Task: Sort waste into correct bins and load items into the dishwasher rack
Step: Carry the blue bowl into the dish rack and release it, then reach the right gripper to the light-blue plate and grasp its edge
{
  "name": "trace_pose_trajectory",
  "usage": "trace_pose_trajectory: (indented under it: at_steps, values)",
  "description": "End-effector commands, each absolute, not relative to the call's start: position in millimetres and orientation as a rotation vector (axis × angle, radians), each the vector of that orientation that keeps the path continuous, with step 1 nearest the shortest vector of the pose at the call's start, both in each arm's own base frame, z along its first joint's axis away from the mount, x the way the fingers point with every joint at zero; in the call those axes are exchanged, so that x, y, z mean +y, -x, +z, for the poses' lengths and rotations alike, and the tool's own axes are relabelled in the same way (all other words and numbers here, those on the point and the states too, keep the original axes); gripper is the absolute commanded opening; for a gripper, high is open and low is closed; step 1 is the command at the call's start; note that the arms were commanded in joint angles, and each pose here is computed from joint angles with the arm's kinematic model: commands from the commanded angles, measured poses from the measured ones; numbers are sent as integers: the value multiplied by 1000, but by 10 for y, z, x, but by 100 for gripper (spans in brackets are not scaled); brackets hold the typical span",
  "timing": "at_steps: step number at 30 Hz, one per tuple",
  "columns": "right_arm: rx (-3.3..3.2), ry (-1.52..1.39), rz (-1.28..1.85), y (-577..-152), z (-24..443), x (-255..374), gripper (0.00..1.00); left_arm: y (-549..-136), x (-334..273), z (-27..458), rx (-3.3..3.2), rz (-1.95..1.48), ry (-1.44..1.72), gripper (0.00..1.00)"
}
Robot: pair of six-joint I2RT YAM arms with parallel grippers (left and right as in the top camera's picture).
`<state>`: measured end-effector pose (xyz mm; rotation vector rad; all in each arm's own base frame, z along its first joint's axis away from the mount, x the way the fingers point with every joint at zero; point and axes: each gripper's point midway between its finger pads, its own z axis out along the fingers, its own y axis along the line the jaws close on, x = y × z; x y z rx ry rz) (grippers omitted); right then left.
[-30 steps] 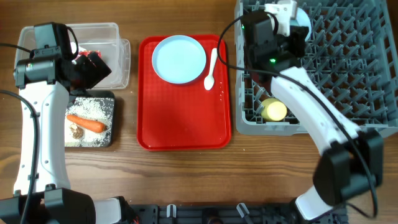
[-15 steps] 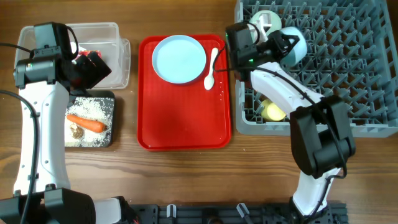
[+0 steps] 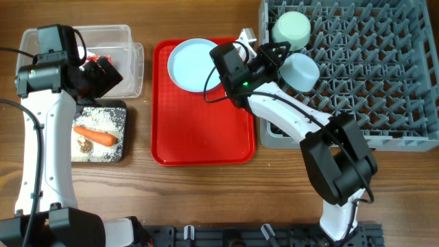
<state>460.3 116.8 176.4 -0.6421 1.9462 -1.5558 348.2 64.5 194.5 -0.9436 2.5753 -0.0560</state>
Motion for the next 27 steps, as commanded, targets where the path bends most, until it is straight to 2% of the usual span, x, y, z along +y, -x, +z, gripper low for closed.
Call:
trace_pose_trajectory:
  at_steps: [1,2,3,5,7,9,11,13,16,18,20,21,22,23,25,26,27]
  values:
    - [1949,657,-1524,-4636,1686,1239,41,-3480,682,1994,2560,-42,937,100]
    - [1938,607,-1499,-4659,1730,1258,52,-3480,682,1994,2559,-42,937,100]
    - [1910,531,-1446,-4693,1831,1333,74,-3480,682,1994,2560,-42,937,100]
    - [1842,423,-1293,-4718,2084,1597,86,-3480,682,1994,2559,-42,937,100]
    - [1792,449,-1049,-4667,2231,2081,100,-3480,682,1994,2559,-42,937,100]
    - [1819,408,-783,-4495,2081,2522,100,-3480,682,1994,2560,-42,937,100]
    - [2008,644,-541,-4139,1480,2944,99,-3480,682,1994,2559,-42,937,100]
    - [2258,753,-295,-3698,982,3116,86,-3480,682,1994,2560,-42,937,100]
    - [2465,667,34,-3338,871,3306,81,-3480,682,1994,2560,-42,937,100]
    - [2482,612,235,-3328,1124,3412,81,-3480,682,1994,2559,-42,937,100]
    - [2403,515,640,-3410,2002,3623,73,-3480,682,1994,2560,-42,937,100]
    - [2358,361,713,-3622,2443,3489,65,-3480,682,1994,2560,-42,937,100]
    - [2315,271,726,-3830,2675,3359,64,-3480,682,1994,2559,-42,937,100]
    - [2289,188,715,-4025,2736,3228,64,-3480,682,1994,2560,-42,937,100]
    - [2330,66,674,-4314,2490,3011,64,-3480,682,1994,2559,-42,937,100]
    - [2438,17,635,-4426,2020,2962,64,-3480,682,1994,2559,-42,937,100]
    - [2487,18,622,-4445,1788,2985,64,-3480,682,1994,2560,-42,937,100]
